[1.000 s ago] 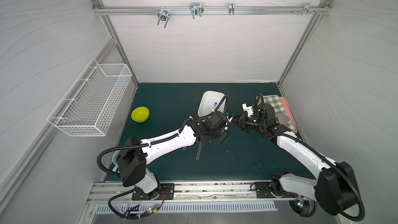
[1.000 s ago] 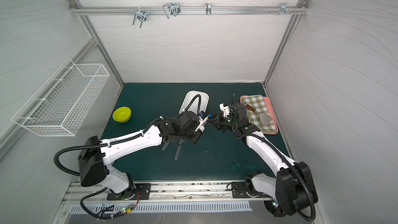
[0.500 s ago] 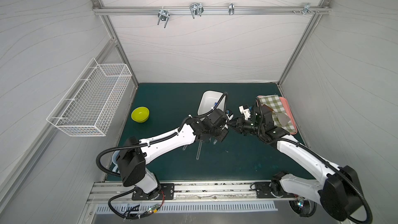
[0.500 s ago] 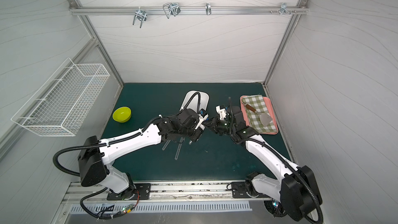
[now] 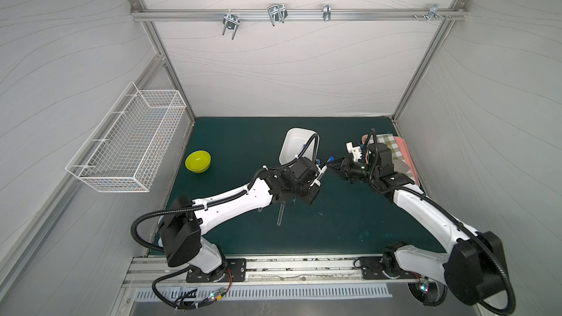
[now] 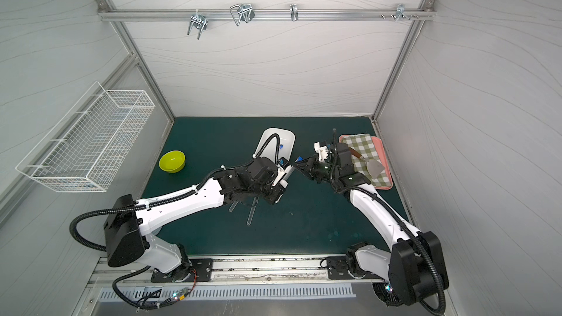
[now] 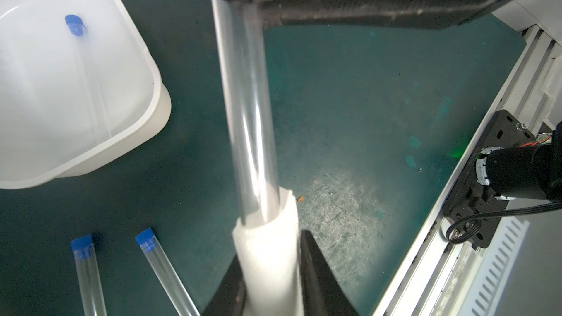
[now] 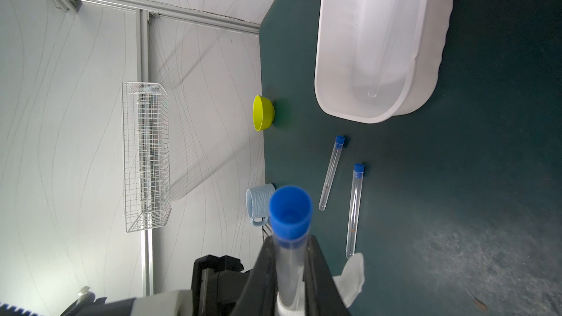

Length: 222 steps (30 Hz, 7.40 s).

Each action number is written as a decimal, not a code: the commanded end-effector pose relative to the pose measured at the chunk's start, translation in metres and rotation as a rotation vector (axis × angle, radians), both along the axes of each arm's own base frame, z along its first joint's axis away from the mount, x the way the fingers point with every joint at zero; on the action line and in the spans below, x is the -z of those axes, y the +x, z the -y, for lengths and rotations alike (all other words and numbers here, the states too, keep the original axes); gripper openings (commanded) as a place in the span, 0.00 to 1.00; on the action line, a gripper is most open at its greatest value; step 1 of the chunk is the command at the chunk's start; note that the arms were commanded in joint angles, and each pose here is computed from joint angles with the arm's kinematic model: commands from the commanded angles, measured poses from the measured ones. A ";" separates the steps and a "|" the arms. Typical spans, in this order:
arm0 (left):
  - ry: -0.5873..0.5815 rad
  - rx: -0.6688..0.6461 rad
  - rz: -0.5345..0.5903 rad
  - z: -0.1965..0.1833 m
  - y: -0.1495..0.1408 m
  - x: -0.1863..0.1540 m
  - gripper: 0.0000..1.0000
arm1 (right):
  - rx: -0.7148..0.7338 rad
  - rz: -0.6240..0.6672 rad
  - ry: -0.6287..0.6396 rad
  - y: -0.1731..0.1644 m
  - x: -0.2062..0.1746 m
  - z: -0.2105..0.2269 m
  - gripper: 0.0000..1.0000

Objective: Wipe the exteriors of test tubes
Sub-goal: Wipe the dirt from the test tube.

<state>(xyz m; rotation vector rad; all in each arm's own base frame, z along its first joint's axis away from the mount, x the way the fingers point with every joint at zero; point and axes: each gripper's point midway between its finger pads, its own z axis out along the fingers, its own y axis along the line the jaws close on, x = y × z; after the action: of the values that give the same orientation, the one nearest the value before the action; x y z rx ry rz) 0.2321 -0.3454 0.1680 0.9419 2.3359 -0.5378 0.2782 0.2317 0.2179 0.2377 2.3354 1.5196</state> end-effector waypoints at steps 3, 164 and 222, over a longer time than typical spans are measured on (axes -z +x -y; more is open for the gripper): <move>-0.070 0.006 0.061 0.014 0.010 -0.029 0.28 | -0.033 -0.002 0.008 -0.018 -0.001 -0.011 0.04; -0.103 0.020 0.025 0.017 0.023 -0.030 0.25 | -0.105 -0.024 -0.023 -0.040 0.005 -0.028 0.04; -0.130 0.003 0.076 0.013 0.037 -0.047 0.26 | -0.083 -0.003 0.003 -0.033 -0.010 -0.016 0.04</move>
<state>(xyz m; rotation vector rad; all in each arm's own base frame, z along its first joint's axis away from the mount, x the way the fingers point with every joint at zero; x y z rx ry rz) 0.2547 -0.3496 0.1956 0.8955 2.2664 -0.6328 0.2511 0.2460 0.2222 0.1427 2.3817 1.5393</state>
